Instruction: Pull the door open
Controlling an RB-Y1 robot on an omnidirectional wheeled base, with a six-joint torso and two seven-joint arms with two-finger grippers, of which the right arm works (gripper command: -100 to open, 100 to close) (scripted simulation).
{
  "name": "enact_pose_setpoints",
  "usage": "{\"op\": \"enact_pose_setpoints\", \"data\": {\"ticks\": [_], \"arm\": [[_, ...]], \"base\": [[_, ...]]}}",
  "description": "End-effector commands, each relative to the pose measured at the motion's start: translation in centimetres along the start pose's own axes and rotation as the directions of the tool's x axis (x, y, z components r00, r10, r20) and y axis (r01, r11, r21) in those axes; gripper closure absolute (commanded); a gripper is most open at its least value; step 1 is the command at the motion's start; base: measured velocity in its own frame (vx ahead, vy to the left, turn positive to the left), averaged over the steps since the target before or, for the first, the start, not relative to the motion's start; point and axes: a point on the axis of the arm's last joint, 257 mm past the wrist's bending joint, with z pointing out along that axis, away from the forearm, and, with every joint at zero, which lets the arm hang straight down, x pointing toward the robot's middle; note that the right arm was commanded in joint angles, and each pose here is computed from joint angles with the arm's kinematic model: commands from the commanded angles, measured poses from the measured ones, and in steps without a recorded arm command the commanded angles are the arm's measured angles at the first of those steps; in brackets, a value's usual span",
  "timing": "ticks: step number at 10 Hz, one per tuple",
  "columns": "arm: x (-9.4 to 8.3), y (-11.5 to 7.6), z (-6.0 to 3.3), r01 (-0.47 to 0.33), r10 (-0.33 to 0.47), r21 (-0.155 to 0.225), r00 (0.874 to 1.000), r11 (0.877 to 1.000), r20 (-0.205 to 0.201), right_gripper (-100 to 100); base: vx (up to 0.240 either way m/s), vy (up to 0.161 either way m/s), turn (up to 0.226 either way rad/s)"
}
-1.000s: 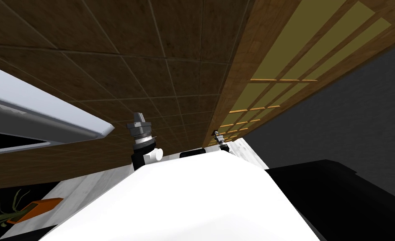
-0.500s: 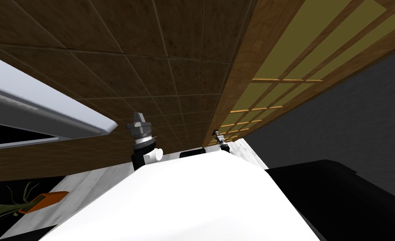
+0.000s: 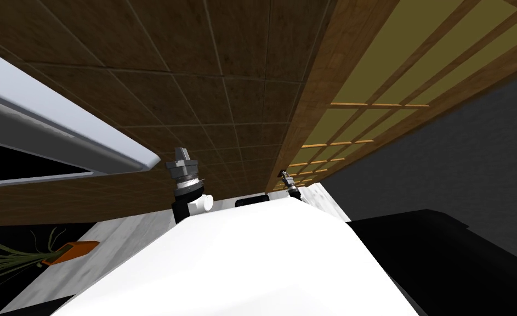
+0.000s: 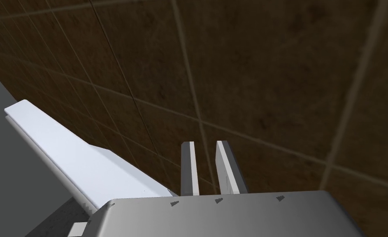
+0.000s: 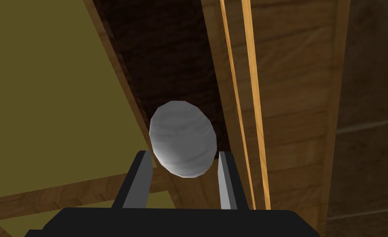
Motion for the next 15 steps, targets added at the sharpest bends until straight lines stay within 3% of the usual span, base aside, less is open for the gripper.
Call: {"op": "enact_pose_setpoints", "data": {"ticks": [1, 3, 8, 10, 11, 13, 14, 15], "arm": [[0.4, 0.5, -0.02, -0.061, 0.061, 0.001, 0.998, 0.998, -0.006, 100], [0.3, 0.4, 0.03, -0.102, 0.102, 0.005, 0.995, 0.995, -0.002, 100], [0.1, 0.0, 0.22, -0.233, 0.233, 0.018, 0.972, 0.972, 0.014, 100], [-0.1, -0.3, 0.34, -0.312, 0.311, 0.026, 0.950, 0.950, 0.026, 100], [-0.1, -0.3, 0.34, -0.324, 0.323, 0.026, 0.946, 0.946, 0.027, 100], [-0.3, -0.6, 0.47, -0.399, 0.397, 0.032, 0.917, 0.916, 0.041, 100], [-0.3, -0.6, 0.47, -0.414, 0.413, 0.032, 0.910, 0.910, 0.042, 100], [-0.4, -0.7, 0.54, -0.453, 0.451, 0.034, 0.891, 0.891, 0.050, 100]], "base": [[-0.022, -0.006, 0.058], [-0.031, -0.012, 0.051], [-0.031, -0.014, 0.057], [-0.041, -0.016, 0.083], [-0.037, -0.013, 0.044], [-0.040, -0.010, 0.078], [-0.041, -0.020, 0.054], [-0.042, -0.023, 0.081]]}}
